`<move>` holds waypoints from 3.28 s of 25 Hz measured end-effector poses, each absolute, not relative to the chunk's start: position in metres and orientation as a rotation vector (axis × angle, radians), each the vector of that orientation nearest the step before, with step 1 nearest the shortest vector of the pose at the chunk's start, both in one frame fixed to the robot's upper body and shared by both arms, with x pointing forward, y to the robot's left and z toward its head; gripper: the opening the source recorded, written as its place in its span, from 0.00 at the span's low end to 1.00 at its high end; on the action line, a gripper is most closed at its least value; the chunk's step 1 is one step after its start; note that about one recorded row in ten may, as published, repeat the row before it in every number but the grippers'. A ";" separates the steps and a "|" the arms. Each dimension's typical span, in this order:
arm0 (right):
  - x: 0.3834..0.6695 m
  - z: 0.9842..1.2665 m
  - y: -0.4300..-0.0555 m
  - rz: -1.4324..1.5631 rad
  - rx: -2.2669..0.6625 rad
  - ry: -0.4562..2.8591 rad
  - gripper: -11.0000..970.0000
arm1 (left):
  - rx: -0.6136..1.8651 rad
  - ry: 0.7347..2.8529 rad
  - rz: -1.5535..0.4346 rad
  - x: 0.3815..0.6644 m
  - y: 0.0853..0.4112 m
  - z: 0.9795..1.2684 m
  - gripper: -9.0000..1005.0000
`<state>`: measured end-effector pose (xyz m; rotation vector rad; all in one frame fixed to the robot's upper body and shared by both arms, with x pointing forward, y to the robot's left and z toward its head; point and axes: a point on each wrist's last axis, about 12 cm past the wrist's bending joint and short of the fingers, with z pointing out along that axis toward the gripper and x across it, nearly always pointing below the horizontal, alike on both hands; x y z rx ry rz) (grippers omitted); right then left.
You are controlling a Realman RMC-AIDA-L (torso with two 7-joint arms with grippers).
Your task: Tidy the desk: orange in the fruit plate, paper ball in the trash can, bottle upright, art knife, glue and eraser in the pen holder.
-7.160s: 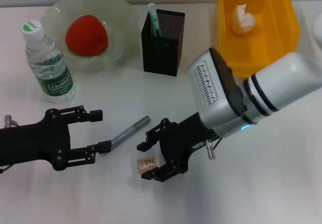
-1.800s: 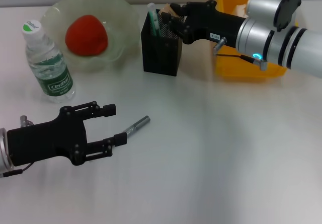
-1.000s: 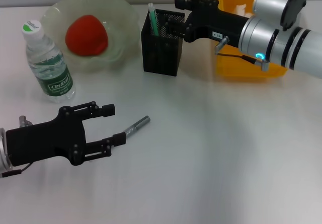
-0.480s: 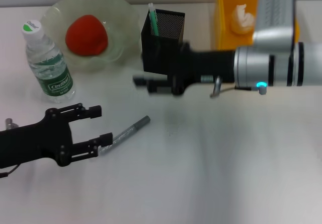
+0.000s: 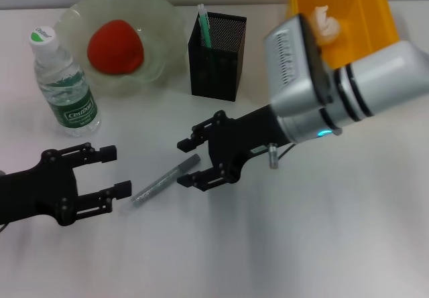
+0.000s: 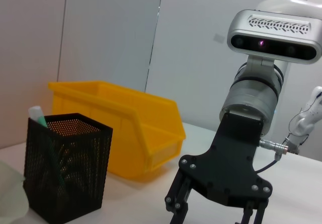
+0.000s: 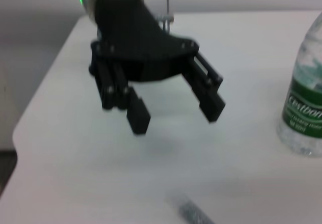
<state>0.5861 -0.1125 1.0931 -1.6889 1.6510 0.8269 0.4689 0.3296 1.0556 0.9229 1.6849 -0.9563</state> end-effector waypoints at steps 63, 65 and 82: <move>0.584 1.081 -0.064 0.561 -1.997 1.672 0.18 | 0.850 1.651 -0.953 0.475 0.321 1.057 0.71; 0.584 1.081 -0.064 0.562 -1.997 1.673 0.18 | 0.848 1.653 -0.957 0.475 0.321 1.057 0.71; 0.586 1.084 -0.086 0.653 -1.755 1.700 0.18 | 0.781 1.644 -0.931 0.472 0.330 1.059 0.71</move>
